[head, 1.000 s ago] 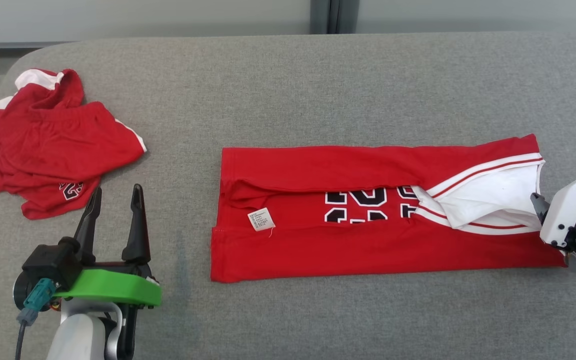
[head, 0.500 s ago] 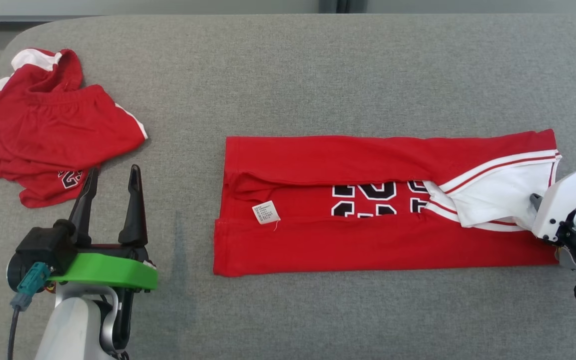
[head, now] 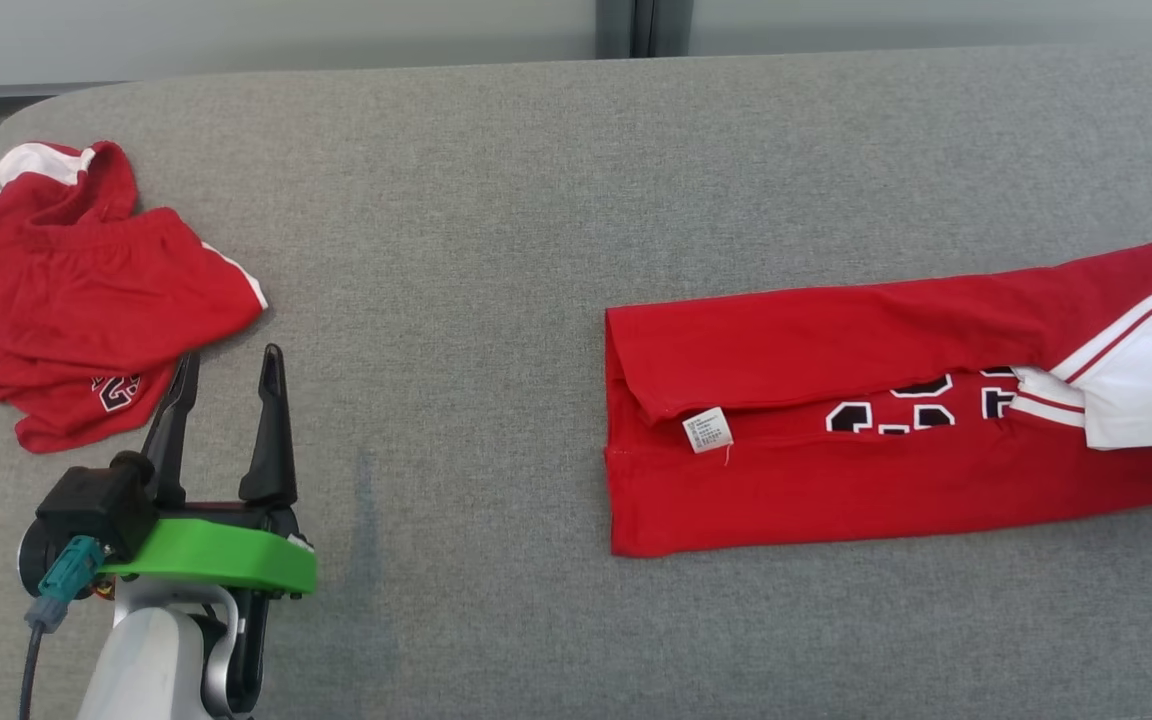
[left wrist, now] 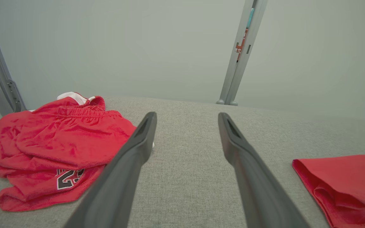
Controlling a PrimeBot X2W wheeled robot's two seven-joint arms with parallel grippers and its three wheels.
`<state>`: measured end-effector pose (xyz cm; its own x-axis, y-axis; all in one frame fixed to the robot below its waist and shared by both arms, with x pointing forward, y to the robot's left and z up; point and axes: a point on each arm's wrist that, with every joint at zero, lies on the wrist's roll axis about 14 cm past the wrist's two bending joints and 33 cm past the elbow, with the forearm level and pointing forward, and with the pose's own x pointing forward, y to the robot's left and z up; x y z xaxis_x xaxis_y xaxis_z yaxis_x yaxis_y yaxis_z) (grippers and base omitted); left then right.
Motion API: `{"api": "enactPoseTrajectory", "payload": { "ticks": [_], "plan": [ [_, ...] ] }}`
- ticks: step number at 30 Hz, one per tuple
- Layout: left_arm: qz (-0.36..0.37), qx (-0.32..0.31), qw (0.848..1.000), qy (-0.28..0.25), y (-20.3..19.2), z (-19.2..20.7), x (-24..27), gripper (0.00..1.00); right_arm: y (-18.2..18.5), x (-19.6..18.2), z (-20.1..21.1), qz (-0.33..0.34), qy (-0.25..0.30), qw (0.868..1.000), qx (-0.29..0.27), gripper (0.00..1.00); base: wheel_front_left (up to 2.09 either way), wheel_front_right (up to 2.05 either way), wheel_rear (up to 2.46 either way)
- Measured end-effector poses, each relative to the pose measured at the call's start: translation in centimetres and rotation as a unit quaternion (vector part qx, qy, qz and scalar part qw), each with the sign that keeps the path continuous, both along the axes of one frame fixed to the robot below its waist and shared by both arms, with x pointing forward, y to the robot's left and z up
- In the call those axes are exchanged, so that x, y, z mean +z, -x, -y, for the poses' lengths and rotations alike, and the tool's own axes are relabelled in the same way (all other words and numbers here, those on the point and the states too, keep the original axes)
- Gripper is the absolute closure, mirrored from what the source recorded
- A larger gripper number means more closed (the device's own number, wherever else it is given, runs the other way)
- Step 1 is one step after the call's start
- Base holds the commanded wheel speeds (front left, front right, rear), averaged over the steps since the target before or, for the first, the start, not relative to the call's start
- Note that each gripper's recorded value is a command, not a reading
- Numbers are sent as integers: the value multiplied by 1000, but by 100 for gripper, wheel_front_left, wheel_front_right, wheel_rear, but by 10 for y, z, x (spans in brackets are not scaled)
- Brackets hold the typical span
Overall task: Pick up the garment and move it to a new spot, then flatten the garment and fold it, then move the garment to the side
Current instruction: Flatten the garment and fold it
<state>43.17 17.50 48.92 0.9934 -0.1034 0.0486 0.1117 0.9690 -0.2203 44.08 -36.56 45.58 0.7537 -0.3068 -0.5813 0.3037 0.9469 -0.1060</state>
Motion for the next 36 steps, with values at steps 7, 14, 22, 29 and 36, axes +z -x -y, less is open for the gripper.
{"api": "enactPoseTrajectory", "payload": {
  "ticks": [7, 14, 22, 29, 36],
  "plan": [
    [-5, -2, 1000, 6, 8, 3, -1, 0, 2, 18, -23, 4, 25, 999, 44, 100, 0, 0, 0],
    [0, 0, 1000, 1, 14, -2, 4, 0, -8, 30, -103, 16, 24, 986, 161, 100, 0, 0, 0],
    [1, -2, 1000, 7, 19, 3, 5, 0, -7, 14, -226, 21, -35, 954, 298, 100, 0, 0, 0],
    [-6, -9, 1000, 10, 23, 8, 2, 0, -9, -2, -292, 16, -73, 933, 351, 100, 0, 0, 0],
    [-8, 6, 1000, 11, 27, -2, 1, 0, -7, -17, -331, -3, -85, 916, 391, 100, 0, 0, 0]
  ]
}}
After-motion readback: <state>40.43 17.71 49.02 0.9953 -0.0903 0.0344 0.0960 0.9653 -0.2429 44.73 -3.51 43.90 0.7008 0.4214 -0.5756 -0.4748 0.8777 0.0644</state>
